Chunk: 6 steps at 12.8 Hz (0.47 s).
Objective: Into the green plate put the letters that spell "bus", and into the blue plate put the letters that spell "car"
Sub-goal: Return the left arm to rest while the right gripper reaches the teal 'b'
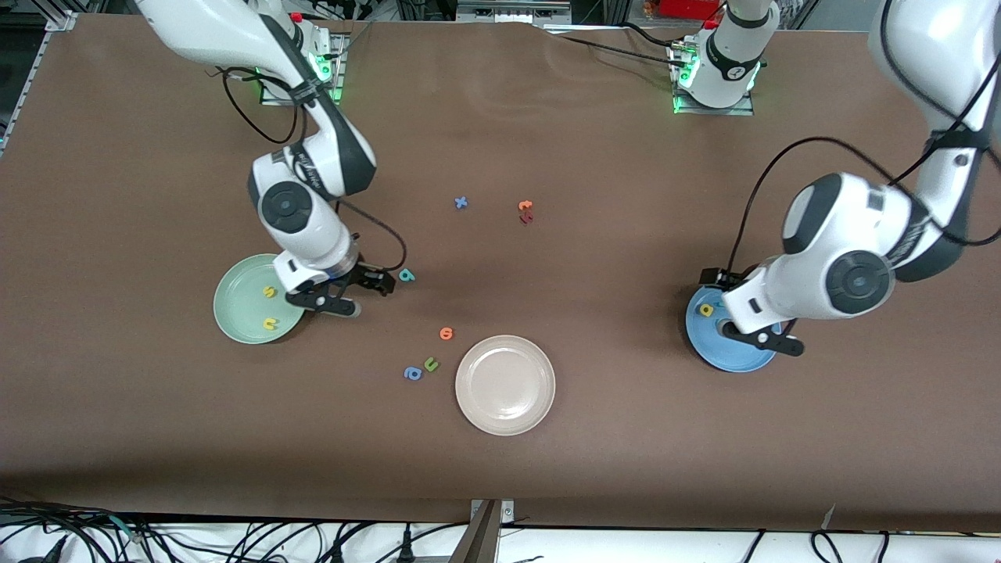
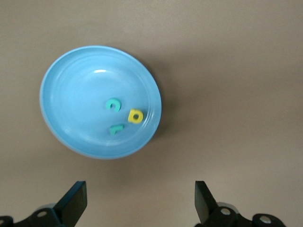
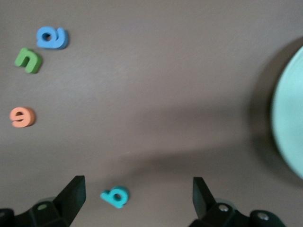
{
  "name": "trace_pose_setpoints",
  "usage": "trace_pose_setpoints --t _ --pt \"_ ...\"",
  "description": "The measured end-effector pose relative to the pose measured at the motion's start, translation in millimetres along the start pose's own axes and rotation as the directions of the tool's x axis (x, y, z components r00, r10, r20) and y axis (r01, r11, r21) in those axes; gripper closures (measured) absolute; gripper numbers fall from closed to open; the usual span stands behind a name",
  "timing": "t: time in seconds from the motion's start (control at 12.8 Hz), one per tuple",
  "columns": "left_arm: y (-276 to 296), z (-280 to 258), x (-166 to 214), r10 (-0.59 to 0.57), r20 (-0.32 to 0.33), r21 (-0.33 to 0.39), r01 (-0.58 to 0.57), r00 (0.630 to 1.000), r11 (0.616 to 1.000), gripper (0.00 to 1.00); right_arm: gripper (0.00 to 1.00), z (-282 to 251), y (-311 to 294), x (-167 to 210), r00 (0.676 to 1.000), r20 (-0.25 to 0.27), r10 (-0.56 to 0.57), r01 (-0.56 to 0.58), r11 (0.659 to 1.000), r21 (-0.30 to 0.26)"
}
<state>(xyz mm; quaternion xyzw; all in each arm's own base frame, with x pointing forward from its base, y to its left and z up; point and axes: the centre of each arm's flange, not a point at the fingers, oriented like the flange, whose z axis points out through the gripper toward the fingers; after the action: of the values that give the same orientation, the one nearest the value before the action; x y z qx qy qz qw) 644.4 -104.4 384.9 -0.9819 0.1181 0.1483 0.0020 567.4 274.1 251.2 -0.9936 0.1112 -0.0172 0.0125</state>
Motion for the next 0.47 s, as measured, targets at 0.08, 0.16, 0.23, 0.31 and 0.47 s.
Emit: trace_pose_setpoints --t 0.08,0.16,0.23,0.31,0.47 --pt "-1 -25 -11 -0.009 -0.001 0.012 0.009 1.0 1.0 0.0 0.0 9 -11 -9 1.0 -0.007 0.013 -0.013 1.0 0.005" --pt "-1 -49 -24 -0.018 0.004 0.026 0.018 1.0 1.0 0.0 0.0 21 -21 -19 1.0 -0.017 0.024 -0.024 1.0 0.004" --pt "-1 -72 -38 -0.027 0.006 0.035 0.027 1.0 0.999 0.0 0.0 35 -29 -27 0.999 -0.029 0.035 -0.035 0.999 0.001" --pt "0 -94 -51 -0.036 -0.001 0.03 0.036 0.999 0.999 0.0 0.0 48 -36 -34 0.998 -0.041 0.043 -0.043 0.999 -0.002" --pt "-6 -131 -73 -0.071 -0.045 0.015 0.071 0.996 0.997 0.0 0.0 67 -40 -42 0.997 -0.052 0.053 -0.054 0.999 -0.008"
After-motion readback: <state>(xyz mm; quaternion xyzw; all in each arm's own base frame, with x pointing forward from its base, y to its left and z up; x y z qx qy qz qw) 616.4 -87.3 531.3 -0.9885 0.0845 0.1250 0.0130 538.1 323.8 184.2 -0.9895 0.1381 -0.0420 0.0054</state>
